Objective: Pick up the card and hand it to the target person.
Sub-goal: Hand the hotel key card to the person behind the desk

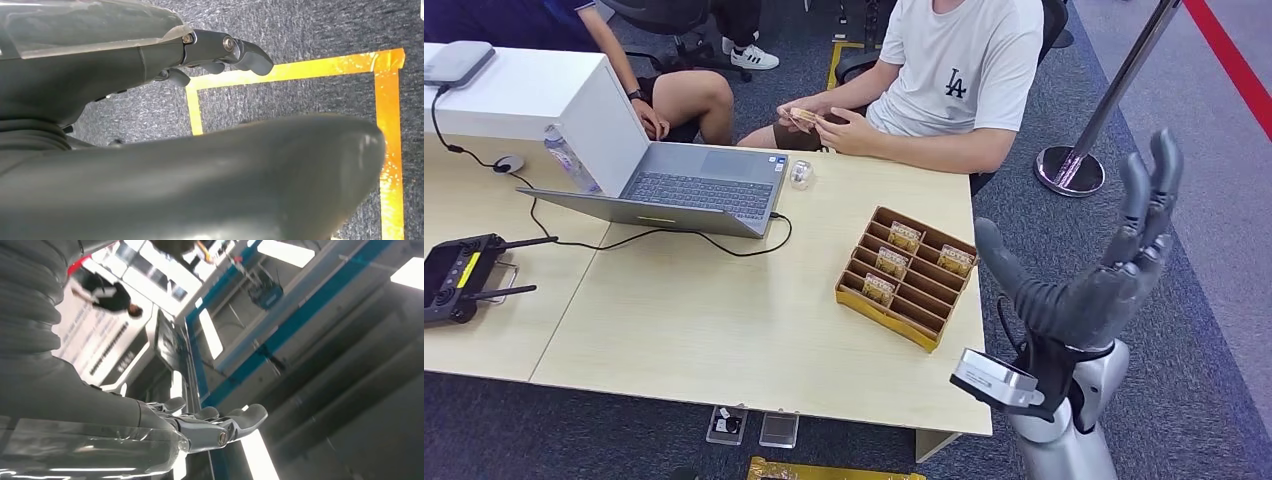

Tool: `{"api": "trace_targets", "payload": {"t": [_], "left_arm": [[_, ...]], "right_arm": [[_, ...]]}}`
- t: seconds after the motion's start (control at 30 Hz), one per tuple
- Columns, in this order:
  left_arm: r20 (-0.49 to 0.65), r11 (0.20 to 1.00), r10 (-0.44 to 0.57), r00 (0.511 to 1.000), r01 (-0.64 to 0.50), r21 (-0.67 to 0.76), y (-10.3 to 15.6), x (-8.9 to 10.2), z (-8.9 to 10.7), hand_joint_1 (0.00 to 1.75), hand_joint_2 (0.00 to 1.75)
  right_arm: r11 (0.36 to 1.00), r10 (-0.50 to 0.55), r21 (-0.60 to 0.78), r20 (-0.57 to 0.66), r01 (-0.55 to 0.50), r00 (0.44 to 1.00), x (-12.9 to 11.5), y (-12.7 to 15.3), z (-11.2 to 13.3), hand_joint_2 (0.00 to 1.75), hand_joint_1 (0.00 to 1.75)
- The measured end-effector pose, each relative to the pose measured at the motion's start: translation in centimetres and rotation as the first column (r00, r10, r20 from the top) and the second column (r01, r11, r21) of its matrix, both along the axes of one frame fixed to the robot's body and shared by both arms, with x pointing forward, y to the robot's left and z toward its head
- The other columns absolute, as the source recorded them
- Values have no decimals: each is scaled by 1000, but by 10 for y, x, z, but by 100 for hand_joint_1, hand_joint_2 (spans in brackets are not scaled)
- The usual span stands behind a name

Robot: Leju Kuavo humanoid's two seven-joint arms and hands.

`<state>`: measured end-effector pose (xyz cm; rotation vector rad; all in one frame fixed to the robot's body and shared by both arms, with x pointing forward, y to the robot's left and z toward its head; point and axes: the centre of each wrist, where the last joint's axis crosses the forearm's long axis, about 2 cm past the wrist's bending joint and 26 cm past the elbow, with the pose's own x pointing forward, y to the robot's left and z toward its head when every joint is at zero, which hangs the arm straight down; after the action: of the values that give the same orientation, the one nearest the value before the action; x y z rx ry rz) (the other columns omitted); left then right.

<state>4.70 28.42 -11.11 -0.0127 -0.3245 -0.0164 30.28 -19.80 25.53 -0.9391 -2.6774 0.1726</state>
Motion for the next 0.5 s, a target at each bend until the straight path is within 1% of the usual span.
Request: {"api": "trace_targets", "payload": {"t": [0.13, 0.27, 0.37, 0.5], "left_arm": [[-1, 1000, 11, 1000, -11, 1, 0, -1, 0, 0, 0], [1, 1000, 19, 1000, -19, -1, 1, -1, 0, 0, 0], [2, 1000, 21, 1000, -21, -3, 1, -1, 0, 0, 0], [1, 1000, 25, 1000, -25, -6, 1, -1, 0, 0, 0]], "right_arm": [[997, -75, 34, 48, 74, 996, -18, -30, -2, 175, 0], [981, -189, 48, 47, 187, 981, -35, -63, -11, 175, 0], [959, -270, 92, 3, 269, 963, -48, -91, -22, 175, 0], [913, -341, 197, -105, 356, 934, -68, -129, -43, 175, 0]]}}
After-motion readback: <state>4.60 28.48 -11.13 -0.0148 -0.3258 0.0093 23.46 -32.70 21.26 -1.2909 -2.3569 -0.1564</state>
